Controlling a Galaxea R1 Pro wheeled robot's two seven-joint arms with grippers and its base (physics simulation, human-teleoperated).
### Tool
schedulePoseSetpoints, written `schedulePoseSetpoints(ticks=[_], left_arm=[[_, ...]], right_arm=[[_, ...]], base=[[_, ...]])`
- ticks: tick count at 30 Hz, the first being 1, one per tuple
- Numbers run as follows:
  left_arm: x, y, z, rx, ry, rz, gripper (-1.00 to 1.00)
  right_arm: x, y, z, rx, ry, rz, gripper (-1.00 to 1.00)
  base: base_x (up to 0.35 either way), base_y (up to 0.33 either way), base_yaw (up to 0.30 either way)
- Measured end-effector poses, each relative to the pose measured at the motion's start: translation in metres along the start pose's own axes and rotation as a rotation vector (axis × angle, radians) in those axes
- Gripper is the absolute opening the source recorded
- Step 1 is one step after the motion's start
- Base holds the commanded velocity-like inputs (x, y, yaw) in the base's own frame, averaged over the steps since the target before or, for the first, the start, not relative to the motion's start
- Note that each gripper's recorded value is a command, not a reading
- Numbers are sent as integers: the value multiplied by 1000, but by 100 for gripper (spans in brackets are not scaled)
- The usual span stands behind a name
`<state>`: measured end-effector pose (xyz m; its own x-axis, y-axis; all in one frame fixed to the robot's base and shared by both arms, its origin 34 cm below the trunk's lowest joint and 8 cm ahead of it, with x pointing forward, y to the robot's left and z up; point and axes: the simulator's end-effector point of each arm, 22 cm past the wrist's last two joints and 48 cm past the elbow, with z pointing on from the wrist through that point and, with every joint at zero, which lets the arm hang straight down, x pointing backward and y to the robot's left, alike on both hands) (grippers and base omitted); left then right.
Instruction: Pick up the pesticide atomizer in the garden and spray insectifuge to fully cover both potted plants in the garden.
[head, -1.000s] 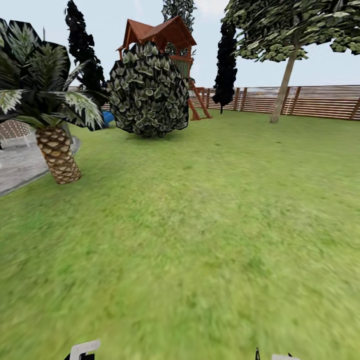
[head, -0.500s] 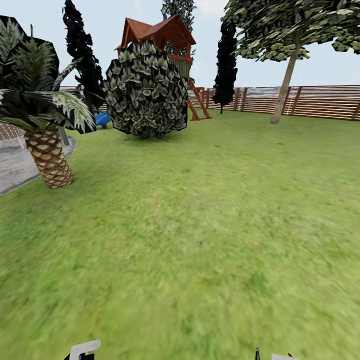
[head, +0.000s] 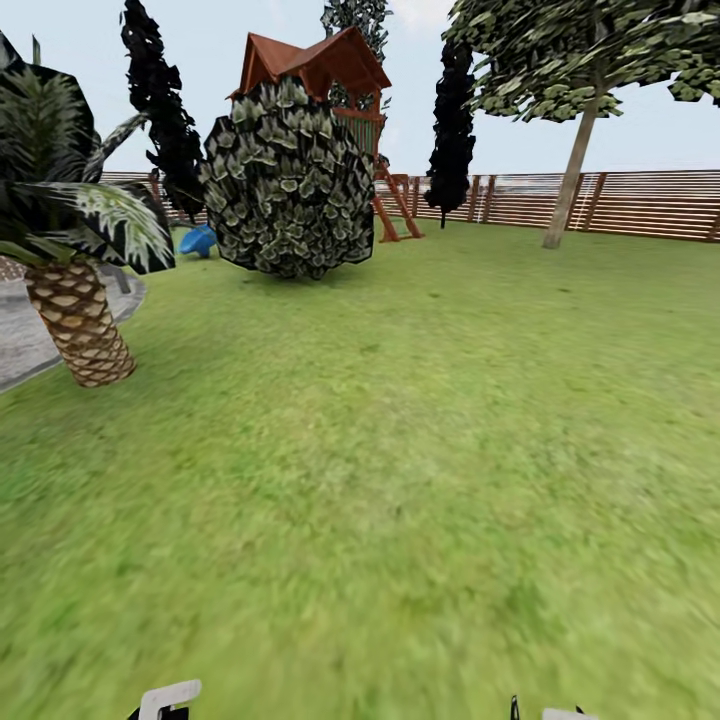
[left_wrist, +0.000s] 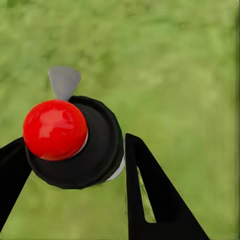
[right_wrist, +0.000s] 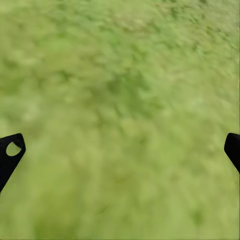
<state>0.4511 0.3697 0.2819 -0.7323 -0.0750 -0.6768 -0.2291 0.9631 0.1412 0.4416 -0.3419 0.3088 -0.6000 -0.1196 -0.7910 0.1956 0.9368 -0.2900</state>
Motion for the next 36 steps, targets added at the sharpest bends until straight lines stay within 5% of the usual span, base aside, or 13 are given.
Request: schedulePoseSetpoints(ticks=[23, 36], left_arm=[[0, 0, 0, 0, -1, 0, -100], [0, 0, 0, 0, -1, 0, -100]], right_arm=[[0, 1, 0, -1, 0, 0, 100], [0, 1, 0, 1, 0, 2, 100]], base=[[331, -72, 1], [331, -71, 159]])
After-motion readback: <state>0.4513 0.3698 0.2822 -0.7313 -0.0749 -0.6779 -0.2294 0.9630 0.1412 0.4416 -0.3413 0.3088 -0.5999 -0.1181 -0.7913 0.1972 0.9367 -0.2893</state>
